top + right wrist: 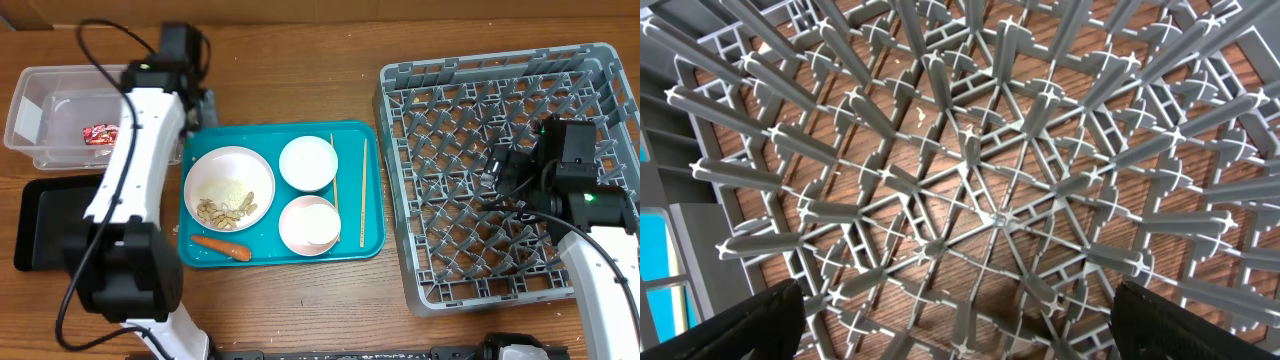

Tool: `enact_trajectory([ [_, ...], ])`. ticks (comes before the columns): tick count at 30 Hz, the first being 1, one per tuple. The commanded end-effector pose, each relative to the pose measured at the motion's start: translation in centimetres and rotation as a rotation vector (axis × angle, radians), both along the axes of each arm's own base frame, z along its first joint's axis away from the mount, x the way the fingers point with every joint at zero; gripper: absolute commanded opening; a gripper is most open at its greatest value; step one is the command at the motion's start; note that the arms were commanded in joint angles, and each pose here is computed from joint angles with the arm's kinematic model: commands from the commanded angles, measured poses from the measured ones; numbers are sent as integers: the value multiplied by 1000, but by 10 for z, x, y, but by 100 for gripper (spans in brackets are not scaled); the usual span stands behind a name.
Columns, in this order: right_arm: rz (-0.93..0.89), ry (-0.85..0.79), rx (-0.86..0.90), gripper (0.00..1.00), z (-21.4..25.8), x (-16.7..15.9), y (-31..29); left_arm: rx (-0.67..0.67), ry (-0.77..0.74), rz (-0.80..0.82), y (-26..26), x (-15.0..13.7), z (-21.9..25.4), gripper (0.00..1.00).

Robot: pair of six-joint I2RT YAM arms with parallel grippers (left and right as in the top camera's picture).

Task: Sort waste into correct bins and load items into the dishwasher
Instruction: 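Move the tissue left and release it into the clear bin, then grasp the white cup on the pink bowl with the left gripper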

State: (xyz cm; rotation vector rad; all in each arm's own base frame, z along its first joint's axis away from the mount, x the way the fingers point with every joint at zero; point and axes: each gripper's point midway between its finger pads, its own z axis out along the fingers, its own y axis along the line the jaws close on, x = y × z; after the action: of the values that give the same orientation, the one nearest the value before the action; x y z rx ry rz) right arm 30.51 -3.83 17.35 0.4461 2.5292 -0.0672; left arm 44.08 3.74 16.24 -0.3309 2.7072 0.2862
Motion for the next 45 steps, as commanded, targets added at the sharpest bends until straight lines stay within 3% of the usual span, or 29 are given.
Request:
enact_trajectory([
  [1,0,-37,1,100,13,5,0,41,-116,114,45,12,27,4],
  [7,0,-37,1,100,13,5,0,-23,-193,321,101,19,18,4],
  [12,0,-37,0,100,13,5,0,-94,-157,334,109,19,-3,11],
  [13,0,-37,0,100,13,5,0,-98,-151,336,110,19,-6,17],
  [14,0,-37,1,100,13,5,0,-97,-151,338,111,19,-6,32],
  [15,0,-37,1,100,13,5,0,-96,-151,338,111,19,-6,54],
  [16,0,-37,1,100,13,5,0,-92,-152,328,111,19,-4,66],
  [18,0,-36,1,100,13,5,0,-80,-157,303,111,19,1,77],
  [23,0,-36,1,100,13,4,0,-76,-173,280,102,9,24,80],
  [29,0,-37,1,100,13,5,0,-229,-112,41,20,-11,45,80],
  [34,0,-36,1,100,13,5,0,-377,72,-202,-63,-46,31,82],
  [41,0,-12,3,100,9,0,0,-364,358,-416,-140,-115,7,86],
  [45,0,19,5,100,5,-7,0,-348,435,-481,-168,-139,-3,86],
])
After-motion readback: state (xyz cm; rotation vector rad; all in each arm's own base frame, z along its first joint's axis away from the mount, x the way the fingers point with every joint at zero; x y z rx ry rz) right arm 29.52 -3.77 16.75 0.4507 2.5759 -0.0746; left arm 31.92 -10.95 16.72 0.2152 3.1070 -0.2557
